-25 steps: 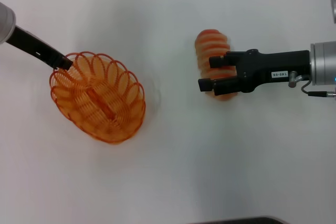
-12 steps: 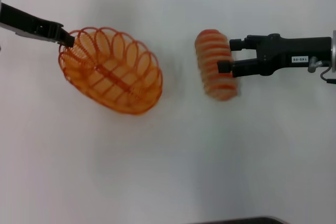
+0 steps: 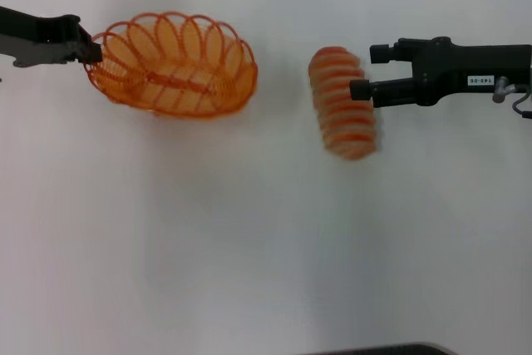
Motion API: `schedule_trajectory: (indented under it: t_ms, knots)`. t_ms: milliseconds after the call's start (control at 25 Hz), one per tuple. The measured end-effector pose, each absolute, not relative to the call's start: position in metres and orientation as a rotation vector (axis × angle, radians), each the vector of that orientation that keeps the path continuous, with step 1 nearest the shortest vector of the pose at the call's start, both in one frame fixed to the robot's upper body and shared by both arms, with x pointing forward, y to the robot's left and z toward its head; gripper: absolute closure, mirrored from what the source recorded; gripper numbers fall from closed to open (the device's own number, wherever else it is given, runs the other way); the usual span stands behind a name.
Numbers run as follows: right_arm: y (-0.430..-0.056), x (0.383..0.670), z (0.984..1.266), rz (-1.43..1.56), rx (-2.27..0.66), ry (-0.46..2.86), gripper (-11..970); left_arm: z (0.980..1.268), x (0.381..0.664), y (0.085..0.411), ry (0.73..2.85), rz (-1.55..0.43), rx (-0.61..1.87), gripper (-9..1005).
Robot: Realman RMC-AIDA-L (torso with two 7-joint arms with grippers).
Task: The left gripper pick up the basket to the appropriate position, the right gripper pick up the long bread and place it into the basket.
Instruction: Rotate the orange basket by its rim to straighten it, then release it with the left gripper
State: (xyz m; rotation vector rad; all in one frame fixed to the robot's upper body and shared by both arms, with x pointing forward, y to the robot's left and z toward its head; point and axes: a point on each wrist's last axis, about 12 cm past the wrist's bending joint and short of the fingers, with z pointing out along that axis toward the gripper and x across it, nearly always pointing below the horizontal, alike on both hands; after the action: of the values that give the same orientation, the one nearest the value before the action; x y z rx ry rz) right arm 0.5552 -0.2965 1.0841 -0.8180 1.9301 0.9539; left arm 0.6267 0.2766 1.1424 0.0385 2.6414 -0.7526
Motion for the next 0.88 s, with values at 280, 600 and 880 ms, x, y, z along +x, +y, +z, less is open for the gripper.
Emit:
schedule_trajectory:
  t_ms: [280,600,880]
  knots:
    - [-0.299,0.557,1.085,0.894,-0.827,1.881,31,1.127,0.621,0.272,2.63,-0.778,-0.129,953]
    - [-0.3,0.56,1.082,0.835,-0.849,1.872,32,1.119,0.613,0.273,2.599,-0.788,-0.236,954]
    - [-0.297,0.56,1.081,0.842,-0.847,1.869,33,1.11,0.604,0.281,2.625,-0.789,-0.28,866]
